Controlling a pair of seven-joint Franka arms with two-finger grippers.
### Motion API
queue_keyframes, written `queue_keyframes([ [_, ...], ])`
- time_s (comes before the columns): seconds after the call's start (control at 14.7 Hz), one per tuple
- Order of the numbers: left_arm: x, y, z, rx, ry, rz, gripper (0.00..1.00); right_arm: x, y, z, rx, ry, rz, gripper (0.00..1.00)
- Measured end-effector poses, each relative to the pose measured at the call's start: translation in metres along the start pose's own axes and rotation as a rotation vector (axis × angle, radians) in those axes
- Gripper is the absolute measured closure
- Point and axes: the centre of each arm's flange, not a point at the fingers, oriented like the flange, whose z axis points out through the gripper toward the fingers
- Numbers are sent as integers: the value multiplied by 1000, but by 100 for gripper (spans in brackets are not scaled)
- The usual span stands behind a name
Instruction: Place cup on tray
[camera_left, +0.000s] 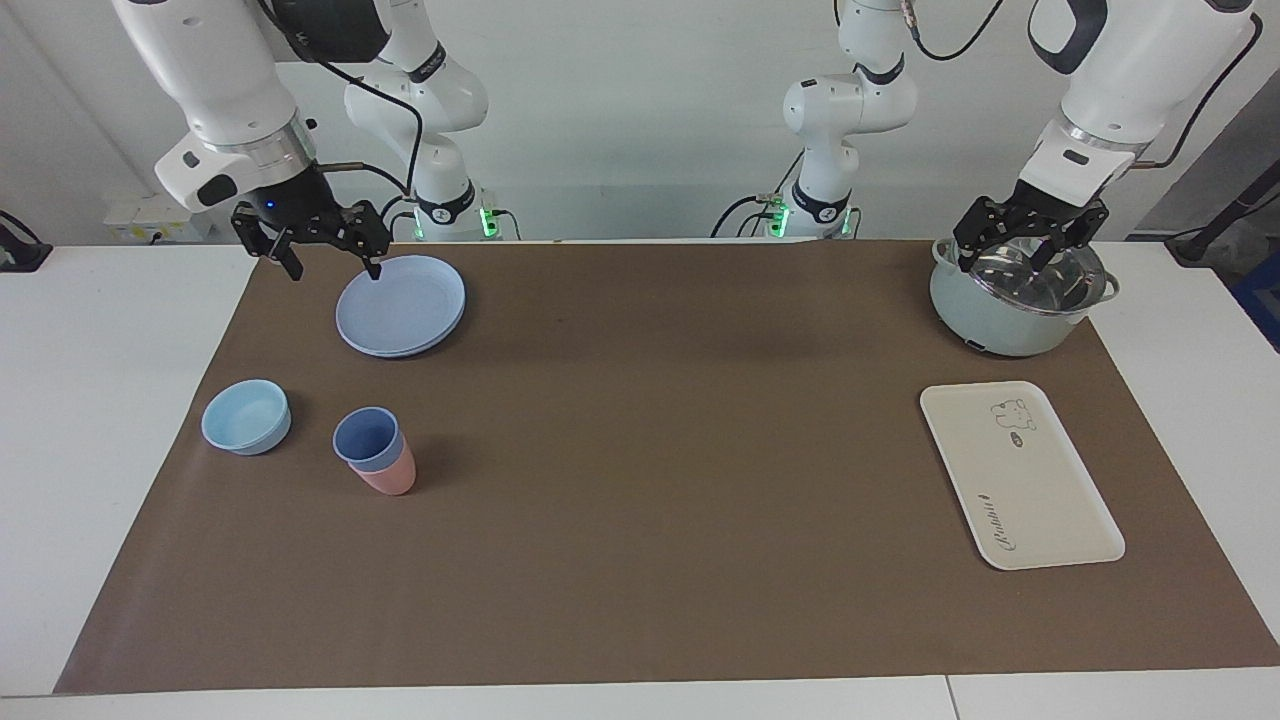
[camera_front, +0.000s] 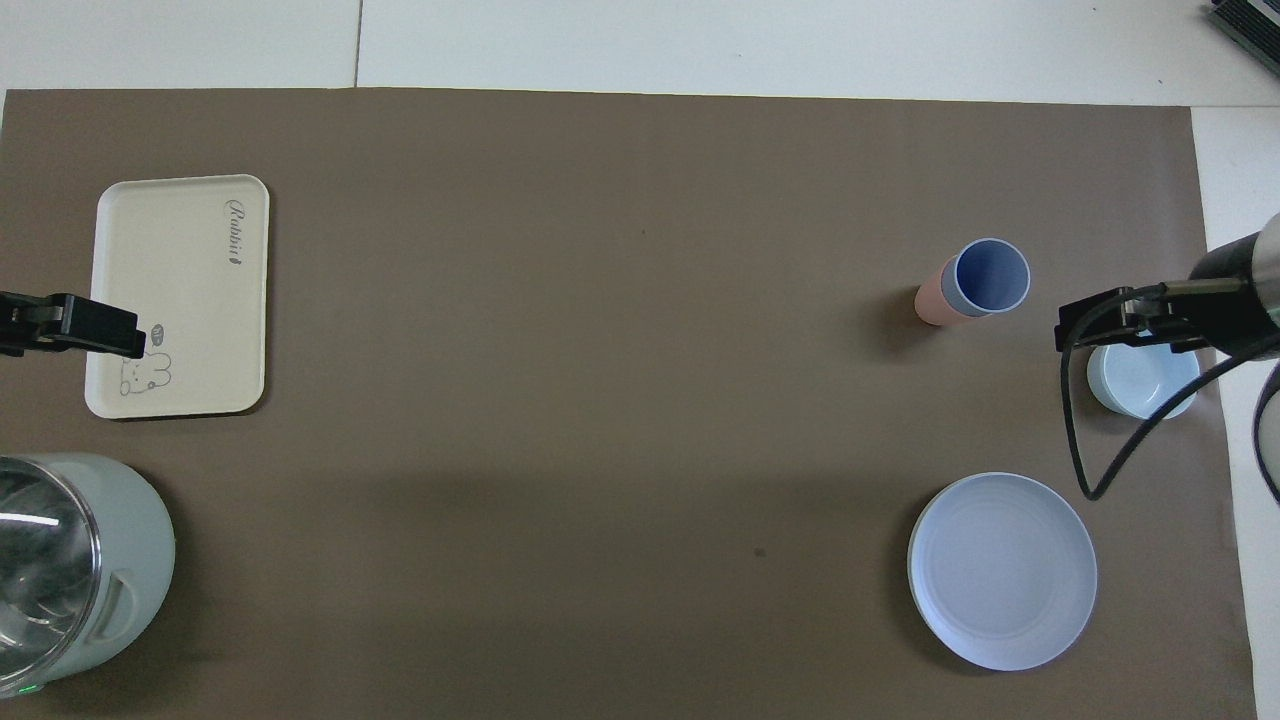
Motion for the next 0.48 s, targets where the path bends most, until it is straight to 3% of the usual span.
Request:
queue_keyframes([
  [0.48, 0, -1, 0, 0, -1, -1, 0, -2, 3, 2, -1, -20, 5, 0],
])
